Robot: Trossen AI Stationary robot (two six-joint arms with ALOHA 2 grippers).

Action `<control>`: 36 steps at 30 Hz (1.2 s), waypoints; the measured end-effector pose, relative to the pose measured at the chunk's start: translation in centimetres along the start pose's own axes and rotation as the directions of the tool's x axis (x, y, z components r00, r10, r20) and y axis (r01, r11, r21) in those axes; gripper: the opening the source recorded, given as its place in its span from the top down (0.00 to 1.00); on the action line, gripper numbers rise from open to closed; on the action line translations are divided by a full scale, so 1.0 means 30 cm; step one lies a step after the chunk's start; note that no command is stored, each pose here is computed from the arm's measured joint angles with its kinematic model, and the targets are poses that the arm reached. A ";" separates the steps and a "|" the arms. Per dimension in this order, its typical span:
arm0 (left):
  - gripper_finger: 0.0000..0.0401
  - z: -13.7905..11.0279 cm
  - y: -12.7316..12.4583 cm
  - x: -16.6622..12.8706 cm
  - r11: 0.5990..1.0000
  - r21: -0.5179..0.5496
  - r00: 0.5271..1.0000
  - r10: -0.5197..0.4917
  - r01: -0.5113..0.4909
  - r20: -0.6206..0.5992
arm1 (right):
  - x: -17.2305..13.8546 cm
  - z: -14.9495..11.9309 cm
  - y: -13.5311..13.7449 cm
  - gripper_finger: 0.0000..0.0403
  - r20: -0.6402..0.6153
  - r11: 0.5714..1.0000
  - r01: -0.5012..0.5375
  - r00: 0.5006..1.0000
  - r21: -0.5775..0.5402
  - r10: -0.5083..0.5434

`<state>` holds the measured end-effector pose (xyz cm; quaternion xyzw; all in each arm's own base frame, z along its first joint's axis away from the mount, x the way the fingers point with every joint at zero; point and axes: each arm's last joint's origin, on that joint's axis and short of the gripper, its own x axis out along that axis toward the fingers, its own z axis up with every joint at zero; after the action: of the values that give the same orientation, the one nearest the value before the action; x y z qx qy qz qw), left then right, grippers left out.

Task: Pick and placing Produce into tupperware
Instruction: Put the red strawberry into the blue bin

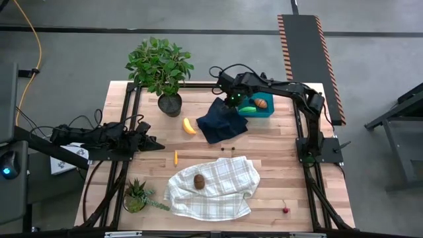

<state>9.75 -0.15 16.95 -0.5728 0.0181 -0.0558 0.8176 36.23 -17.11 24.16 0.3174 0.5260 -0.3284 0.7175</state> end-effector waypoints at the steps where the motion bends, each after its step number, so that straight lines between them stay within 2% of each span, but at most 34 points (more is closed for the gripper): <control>1: 0.90 0.000 0.000 0.000 1.000 0.007 1.000 0.000 0.000 0.000 | 0.000 0.000 0.000 1.00 0.000 1.000 0.000 1.000 0.000 0.000; 10: 0.90 0.000 0.000 0.000 1.000 0.015 1.000 -0.001 0.001 0.000 | -0.020 -0.002 -0.012 1.00 -0.012 1.000 -0.019 1.000 0.007 0.019; 17: 0.90 0.000 0.000 0.000 1.000 0.017 1.000 -0.002 0.002 -0.002 | -0.118 0.015 -0.062 1.00 0.016 1.000 -0.024 1.000 0.019 0.023; 24: 0.90 0.000 0.000 0.000 1.000 0.017 1.000 -0.001 0.001 -0.003 | -0.175 0.006 -0.134 1.00 -0.014 0.999 0.025 1.000 0.038 -0.025; 30: 0.90 -0.001 0.000 0.000 1.000 0.016 1.000 -0.004 0.005 -0.010 | -0.188 -0.001 -0.192 1.00 -0.066 0.995 0.096 0.993 0.039 -0.093; 36: 0.90 -0.001 -0.001 0.000 1.000 0.016 1.000 -0.005 0.005 -0.011 | -0.189 0.009 -0.253 0.99 -0.098 0.992 0.119 0.989 0.053 -0.113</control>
<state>9.75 -0.18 16.96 -0.5659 0.0206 -0.0610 0.8219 28.96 -20.98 28.86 0.3223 0.5672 -0.3694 0.6617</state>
